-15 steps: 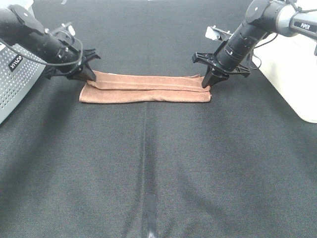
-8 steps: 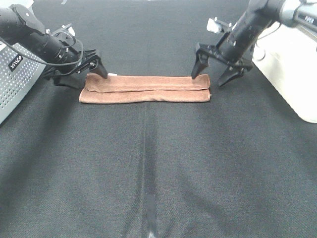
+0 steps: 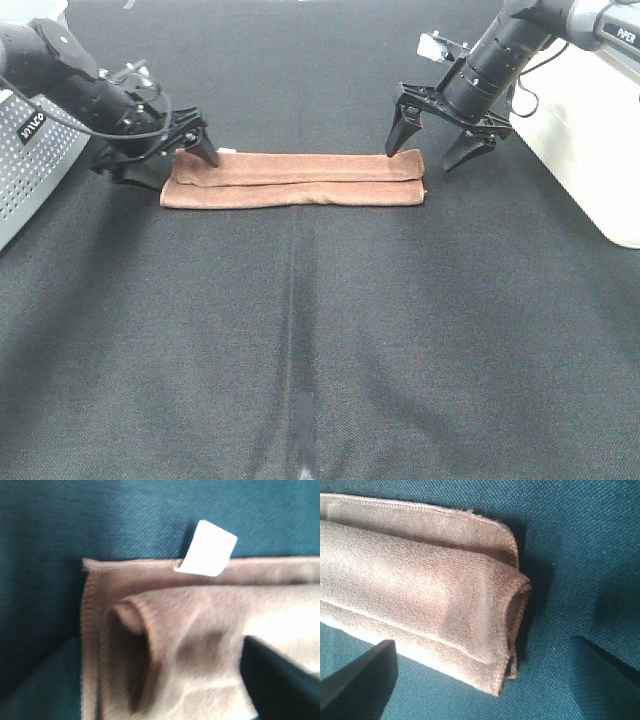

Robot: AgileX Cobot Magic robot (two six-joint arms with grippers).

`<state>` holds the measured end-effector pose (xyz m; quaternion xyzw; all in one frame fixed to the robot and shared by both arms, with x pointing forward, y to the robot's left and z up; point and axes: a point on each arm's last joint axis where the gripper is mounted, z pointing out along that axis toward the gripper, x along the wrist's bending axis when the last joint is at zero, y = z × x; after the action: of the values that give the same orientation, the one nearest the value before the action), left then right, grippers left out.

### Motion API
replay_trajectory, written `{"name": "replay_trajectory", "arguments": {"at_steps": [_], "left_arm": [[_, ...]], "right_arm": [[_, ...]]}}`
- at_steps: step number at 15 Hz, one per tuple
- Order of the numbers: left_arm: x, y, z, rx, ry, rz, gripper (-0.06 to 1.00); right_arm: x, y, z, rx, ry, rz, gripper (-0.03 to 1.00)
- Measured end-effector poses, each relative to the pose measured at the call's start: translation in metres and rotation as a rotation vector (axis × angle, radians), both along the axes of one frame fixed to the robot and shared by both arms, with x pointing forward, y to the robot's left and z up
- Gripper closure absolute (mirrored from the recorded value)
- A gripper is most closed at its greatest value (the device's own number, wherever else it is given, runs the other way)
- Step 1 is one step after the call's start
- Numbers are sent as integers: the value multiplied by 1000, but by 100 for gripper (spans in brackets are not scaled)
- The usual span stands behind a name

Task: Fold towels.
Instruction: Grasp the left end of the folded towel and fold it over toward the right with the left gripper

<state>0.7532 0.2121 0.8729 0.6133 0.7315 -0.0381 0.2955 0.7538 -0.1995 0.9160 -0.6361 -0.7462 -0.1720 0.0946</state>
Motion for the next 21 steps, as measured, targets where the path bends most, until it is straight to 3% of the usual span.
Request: {"name": "replay_trajectory", "arguments": {"at_steps": [4, 8, 12, 14, 15, 16, 17, 19, 21], "left_arm": [[-1, -5, -7, 3, 10, -9, 87], [-2, 0, 8, 55, -13, -42, 88], [-9, 21, 70, 233, -75, -69, 88], [-15, 24, 95, 252, -83, -50, 88], [-18, 19, 106, 231, -95, -45, 88], [-22, -1, 115, 159, -103, -52, 88], [-22, -1, 115, 159, -103, -52, 88], [-28, -38, 121, 26, -103, -71, 88], [-33, -81, 126, -44, -176, -93, 88]], "right_arm": [[0, 0, 0, -1, 0, 0, 11], [-1, 0, 22, 12, -39, 0, 11], [-5, 1, 56, 29, -102, -1, 11], [-6, 1, 64, 33, -117, -1, 11], [-6, 1, 64, 33, -117, -1, 11], [-6, 1, 64, 33, -117, -1, 11], [-6, 1, 64, 33, -117, -1, 11], [-6, 2, 64, 45, -115, -2, 11], [-6, 2, 65, 49, -115, -2, 11]]}}
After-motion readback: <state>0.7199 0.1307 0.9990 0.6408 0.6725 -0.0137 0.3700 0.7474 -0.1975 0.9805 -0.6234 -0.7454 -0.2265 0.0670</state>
